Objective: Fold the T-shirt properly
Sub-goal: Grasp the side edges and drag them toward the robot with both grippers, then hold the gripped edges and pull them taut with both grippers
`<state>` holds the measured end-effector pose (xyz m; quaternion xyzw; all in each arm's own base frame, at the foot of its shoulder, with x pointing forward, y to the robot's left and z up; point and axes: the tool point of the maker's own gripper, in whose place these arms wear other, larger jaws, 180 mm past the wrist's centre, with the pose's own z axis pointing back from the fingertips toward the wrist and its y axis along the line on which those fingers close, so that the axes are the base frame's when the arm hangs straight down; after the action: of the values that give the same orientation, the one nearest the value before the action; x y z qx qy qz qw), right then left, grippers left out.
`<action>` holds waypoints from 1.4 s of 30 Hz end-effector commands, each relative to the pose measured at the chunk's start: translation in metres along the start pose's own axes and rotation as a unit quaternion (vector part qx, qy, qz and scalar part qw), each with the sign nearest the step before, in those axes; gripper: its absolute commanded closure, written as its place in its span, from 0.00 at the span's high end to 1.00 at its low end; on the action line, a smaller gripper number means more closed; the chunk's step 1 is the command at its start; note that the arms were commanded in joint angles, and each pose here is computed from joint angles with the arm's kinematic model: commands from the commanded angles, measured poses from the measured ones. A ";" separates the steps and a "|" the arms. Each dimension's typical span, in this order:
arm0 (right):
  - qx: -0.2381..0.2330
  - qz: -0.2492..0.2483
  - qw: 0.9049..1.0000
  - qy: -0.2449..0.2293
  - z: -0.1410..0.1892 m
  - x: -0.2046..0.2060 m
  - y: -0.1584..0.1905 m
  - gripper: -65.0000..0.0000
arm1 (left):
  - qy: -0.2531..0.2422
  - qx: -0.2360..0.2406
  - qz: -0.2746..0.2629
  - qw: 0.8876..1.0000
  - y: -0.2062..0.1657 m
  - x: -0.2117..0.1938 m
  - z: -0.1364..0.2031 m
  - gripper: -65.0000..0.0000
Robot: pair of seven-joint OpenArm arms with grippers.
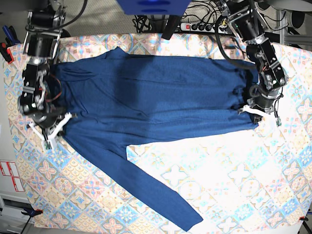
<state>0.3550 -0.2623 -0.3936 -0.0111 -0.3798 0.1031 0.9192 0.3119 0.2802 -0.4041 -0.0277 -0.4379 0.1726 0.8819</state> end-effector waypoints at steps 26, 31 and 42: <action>-0.010 -0.041 0.999 -0.008 0.073 -0.061 -0.006 0.01 | -0.019 0.026 -0.057 0.998 0.021 -0.005 0.050 0.00; -0.007 -0.043 0.999 0.004 0.073 -0.072 -0.003 0.01 | 0.004 0.030 -0.054 0.998 0.027 -0.023 0.049 0.00; -0.004 -0.043 0.998 0.048 0.075 -0.090 0.000 0.02 | 0.078 0.024 -0.028 0.996 0.030 -0.077 0.031 0.00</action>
<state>0.2303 -0.2784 -0.4158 0.0056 -0.3140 0.0556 0.9478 0.2303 0.2758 -0.4582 -0.0104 -0.3473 0.1583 0.9242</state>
